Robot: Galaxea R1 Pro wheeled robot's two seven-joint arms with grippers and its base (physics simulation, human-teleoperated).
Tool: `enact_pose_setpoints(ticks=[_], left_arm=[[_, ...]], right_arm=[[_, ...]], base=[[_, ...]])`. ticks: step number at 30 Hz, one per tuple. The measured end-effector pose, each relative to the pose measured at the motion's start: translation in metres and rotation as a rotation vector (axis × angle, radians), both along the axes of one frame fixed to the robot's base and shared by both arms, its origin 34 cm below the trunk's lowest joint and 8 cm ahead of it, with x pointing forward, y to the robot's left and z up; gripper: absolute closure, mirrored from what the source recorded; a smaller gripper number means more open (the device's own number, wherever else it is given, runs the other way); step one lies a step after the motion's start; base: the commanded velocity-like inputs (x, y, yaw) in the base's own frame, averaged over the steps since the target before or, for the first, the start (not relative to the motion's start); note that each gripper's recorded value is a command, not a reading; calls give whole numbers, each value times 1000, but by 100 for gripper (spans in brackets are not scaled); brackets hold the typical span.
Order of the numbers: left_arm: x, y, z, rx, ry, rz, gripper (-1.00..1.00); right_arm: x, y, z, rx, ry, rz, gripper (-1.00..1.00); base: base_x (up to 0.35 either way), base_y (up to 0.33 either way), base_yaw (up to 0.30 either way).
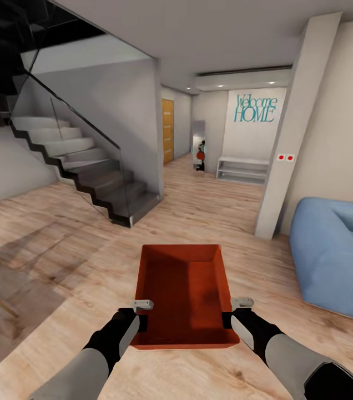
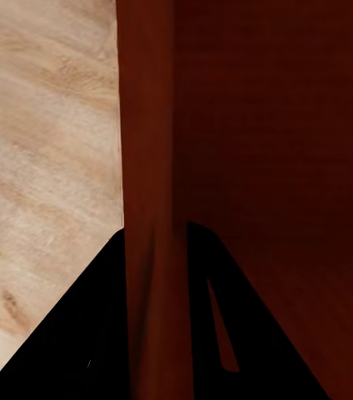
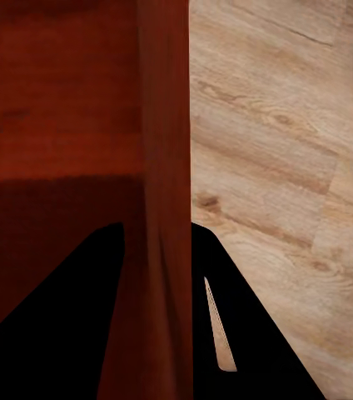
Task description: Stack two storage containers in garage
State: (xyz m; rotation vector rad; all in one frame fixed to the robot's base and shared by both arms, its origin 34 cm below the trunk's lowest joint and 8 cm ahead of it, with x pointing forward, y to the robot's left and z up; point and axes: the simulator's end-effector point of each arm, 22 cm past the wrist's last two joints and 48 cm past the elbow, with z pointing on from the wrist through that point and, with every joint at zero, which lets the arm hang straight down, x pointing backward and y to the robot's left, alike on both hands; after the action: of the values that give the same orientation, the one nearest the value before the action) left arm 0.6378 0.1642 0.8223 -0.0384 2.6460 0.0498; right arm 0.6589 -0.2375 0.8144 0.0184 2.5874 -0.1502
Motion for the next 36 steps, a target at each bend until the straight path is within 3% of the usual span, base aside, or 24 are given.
enact_pose_setpoints(ticks=[7, 36], left_arm=[[0, 0, 0, 0, 0, 0, 100], [0, 0, 0, 1, 0, -1, 100]], right_arm=[[0, 0, 0, 0, 0, 0, 100], [0, 0, 0, 1, 0, 0, 100]], base=[[322, 0, -225], [322, 0, -3]])
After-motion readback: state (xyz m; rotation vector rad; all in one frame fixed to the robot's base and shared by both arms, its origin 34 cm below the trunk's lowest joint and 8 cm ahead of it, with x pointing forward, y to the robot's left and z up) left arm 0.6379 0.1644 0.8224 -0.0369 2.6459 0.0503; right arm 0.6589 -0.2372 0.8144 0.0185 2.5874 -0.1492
